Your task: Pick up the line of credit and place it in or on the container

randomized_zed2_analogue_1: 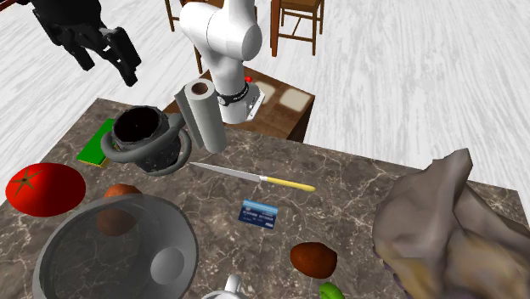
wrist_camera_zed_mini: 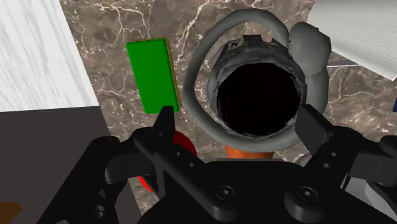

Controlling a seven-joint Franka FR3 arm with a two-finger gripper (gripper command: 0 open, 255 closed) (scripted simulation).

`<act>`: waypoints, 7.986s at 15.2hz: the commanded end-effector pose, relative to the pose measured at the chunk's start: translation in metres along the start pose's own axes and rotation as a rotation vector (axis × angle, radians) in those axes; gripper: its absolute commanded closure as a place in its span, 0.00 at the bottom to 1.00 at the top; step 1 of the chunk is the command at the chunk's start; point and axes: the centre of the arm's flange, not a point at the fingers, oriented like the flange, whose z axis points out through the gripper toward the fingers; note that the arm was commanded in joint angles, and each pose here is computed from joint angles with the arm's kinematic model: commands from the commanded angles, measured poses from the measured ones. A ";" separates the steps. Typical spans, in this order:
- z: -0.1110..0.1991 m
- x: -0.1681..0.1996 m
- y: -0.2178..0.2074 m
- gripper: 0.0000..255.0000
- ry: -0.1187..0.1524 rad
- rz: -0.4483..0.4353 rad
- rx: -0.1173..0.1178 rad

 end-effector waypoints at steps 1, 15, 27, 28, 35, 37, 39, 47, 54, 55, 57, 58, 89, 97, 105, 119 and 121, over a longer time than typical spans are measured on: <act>0.000 0.000 0.000 0.00 0.000 0.000 0.000; 0.100 0.010 -0.115 0.00 -0.262 0.635 0.209; 0.173 0.059 -0.213 0.00 -0.487 1.180 0.388; 0.179 0.065 -0.220 0.00 -0.505 1.225 0.403; 0.212 0.090 -0.255 0.00 -0.583 1.413 0.465; 0.220 0.088 -0.262 0.00 -0.583 1.413 0.465; 0.228 0.087 -0.268 0.00 -0.583 1.413 0.465; 0.234 0.087 -0.273 0.00 -0.583 1.413 0.465; 0.234 0.087 -0.273 1.00 -0.583 1.413 0.465; 0.234 0.087 -0.273 1.00 -0.583 1.413 0.465; 0.235 0.087 -0.273 1.00 -0.583 1.413 0.465; 0.234 0.087 -0.273 1.00 -0.583 1.413 0.465; 0.072 0.095 -0.259 1.00 -0.583 1.413 0.465; 0.055 0.138 -0.324 1.00 -0.583 1.413 0.465; 0.043 0.194 -0.413 1.00 -0.583 1.413 0.465; 0.081 0.230 -0.479 1.00 -0.583 1.413 0.465; 0.092 0.230 -0.480 1.00 -0.583 1.413 0.465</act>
